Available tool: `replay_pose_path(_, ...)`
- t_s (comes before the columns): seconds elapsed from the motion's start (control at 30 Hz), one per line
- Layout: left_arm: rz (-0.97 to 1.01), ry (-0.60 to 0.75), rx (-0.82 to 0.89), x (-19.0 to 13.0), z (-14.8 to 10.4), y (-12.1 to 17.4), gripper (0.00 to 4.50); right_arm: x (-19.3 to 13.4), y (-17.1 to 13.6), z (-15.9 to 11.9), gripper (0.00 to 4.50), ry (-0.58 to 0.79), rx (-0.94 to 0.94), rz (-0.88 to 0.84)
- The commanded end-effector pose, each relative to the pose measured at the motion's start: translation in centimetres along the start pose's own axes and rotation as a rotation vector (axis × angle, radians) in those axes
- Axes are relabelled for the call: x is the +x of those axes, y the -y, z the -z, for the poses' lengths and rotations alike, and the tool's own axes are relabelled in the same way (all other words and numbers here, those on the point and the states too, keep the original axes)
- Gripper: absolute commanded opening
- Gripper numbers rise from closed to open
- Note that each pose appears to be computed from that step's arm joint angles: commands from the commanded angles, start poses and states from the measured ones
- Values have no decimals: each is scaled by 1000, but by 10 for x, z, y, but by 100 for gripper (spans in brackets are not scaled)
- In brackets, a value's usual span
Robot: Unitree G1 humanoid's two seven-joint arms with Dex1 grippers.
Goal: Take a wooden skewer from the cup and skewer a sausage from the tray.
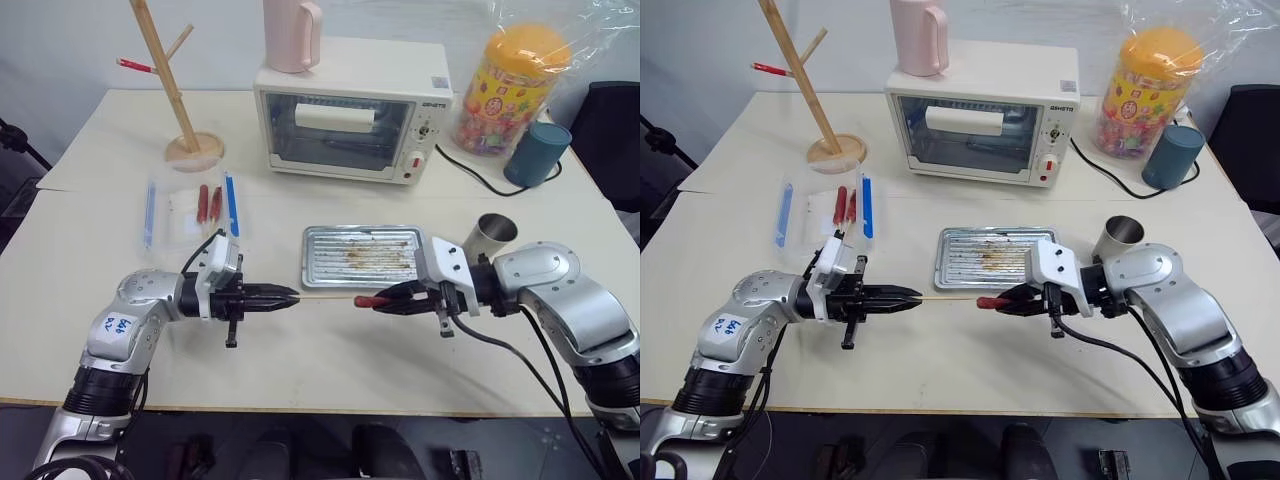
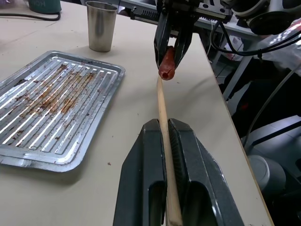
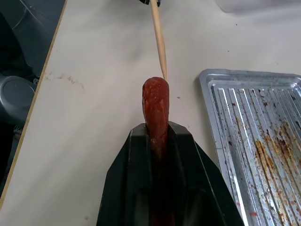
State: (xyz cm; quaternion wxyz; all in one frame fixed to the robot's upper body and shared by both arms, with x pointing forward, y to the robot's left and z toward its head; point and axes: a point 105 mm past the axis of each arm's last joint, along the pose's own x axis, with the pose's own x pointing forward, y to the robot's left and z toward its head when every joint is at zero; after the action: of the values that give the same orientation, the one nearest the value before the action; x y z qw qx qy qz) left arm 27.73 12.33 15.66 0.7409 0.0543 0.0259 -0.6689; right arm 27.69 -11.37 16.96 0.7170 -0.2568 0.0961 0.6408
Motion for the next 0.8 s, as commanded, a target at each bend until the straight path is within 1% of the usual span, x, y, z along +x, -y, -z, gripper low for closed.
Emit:
replay_pose_path(0.03,18,14,36,0,-9,4,0,-6,3,-7,42,13,-36,22)
replay_pose_path(0.2,16,14,36,1,-9,4,0,-4,4,-7,42,17,-37,21)
replay_pose_path(0.8,22,31,37,8,-8,1,0,7,2,-24,42,66,-79,-10)
